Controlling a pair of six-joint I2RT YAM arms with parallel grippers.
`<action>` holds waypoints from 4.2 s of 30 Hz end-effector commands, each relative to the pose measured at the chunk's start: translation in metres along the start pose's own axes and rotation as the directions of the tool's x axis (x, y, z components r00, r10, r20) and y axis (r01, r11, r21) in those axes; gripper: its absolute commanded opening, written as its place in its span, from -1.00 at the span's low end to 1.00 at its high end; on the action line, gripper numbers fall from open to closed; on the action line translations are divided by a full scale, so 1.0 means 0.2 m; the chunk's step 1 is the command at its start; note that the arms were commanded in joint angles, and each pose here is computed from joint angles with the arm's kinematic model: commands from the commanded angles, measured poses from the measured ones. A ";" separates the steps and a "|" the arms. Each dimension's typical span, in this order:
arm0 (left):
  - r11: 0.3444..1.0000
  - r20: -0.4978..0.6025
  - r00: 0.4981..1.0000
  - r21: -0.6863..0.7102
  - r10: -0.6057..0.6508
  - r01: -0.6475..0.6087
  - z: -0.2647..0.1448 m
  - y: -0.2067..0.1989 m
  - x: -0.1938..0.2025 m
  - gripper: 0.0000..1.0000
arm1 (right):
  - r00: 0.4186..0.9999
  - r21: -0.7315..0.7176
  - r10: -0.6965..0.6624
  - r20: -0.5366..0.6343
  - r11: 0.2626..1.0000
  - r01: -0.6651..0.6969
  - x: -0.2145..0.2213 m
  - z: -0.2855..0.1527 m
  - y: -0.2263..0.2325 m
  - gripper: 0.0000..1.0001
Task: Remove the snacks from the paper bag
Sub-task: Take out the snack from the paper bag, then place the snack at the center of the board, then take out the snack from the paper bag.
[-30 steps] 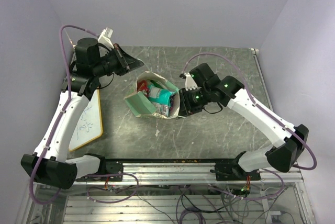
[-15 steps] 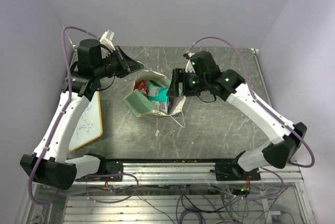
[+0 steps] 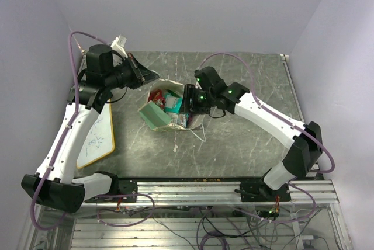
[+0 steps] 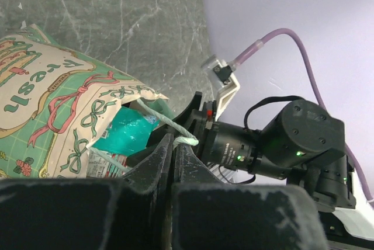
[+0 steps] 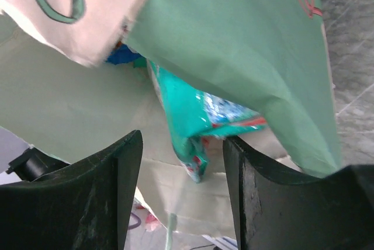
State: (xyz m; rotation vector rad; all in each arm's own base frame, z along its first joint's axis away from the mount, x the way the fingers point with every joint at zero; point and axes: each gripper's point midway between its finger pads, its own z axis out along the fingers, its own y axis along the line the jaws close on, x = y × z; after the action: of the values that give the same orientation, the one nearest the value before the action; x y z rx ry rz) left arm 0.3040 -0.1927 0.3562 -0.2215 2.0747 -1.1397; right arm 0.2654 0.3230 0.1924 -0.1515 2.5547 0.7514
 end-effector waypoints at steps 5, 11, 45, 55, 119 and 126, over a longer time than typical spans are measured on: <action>0.998 0.035 0.999 0.058 -0.013 0.011 -0.03 -0.09 -0.01 -0.86 | 0.999 0.031 0.034 0.033 0.999 -0.035 0.01 0.09 0.03 -0.05; 0.998 0.033 0.999 0.053 0.019 -0.021 -0.06 -0.12 -0.03 -0.86 | 0.998 0.075 0.040 0.043 0.996 -0.044 0.01 0.11 -0.01 -0.08; 0.999 0.023 1.000 -0.049 -0.005 0.006 0.03 0.00 -0.06 -0.86 | 0.838 -0.196 -0.217 0.501 0.914 0.354 -0.41 -0.93 0.43 -1.00; 0.987 0.009 0.999 -0.157 0.048 -0.046 -0.04 0.02 -0.09 -0.86 | 0.702 0.026 -0.249 0.667 0.950 0.312 -0.71 -1.09 0.33 -1.00; 0.977 -0.006 0.981 -0.090 0.195 -0.195 -0.06 0.00 -0.05 -0.86 | 0.992 -0.058 0.041 0.116 0.998 -0.034 -0.37 -0.25 -0.71 0.30; 0.984 -0.013 0.984 -0.030 0.176 -0.177 -0.08 -0.04 -0.01 -0.86 | 0.999 0.160 0.024 -0.023 0.987 -0.020 -0.31 -0.02 -0.85 0.12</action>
State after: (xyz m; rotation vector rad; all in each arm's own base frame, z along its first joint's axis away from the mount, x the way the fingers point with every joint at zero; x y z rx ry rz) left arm 0.3043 -0.1729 0.3440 -0.1328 2.1598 -0.8925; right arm 0.3403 0.1936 0.1756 -0.1169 2.5097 0.7674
